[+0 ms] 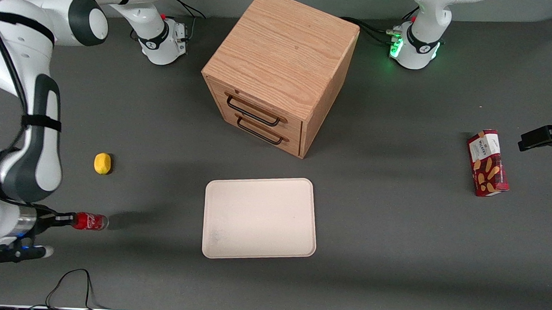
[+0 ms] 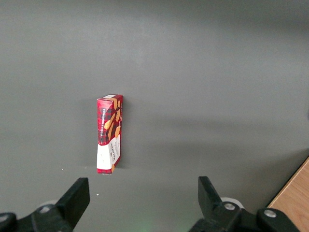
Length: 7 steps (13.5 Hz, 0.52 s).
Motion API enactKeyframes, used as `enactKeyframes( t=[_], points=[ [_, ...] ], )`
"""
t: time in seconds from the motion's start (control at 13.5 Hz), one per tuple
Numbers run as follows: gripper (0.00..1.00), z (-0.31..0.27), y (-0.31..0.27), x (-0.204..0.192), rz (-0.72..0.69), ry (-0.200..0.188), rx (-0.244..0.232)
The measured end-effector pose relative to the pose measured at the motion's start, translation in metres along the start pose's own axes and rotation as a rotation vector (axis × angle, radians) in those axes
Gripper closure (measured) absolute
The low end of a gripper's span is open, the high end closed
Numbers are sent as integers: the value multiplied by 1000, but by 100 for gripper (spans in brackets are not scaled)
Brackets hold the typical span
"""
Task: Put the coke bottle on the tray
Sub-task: 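Close the right gripper around the bottle's cap end, then carry the held bottle over to the white tray's edge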
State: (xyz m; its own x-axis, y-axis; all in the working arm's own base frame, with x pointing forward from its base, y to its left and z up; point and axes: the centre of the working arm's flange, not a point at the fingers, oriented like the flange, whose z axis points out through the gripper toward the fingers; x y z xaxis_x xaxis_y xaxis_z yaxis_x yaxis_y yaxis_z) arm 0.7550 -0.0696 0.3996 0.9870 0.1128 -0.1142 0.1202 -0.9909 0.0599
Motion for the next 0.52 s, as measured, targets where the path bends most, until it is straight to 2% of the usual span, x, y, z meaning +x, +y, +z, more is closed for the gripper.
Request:
enactKeyframes(
  t=[0.15, 0.3, 0.52],
  points=[
    [69, -56, 0, -24, 7, 2, 0],
    [69, -107, -1, -48, 12, 25, -5],
    [69, -159, -3, -81, 18, 29, -5]
  ],
)
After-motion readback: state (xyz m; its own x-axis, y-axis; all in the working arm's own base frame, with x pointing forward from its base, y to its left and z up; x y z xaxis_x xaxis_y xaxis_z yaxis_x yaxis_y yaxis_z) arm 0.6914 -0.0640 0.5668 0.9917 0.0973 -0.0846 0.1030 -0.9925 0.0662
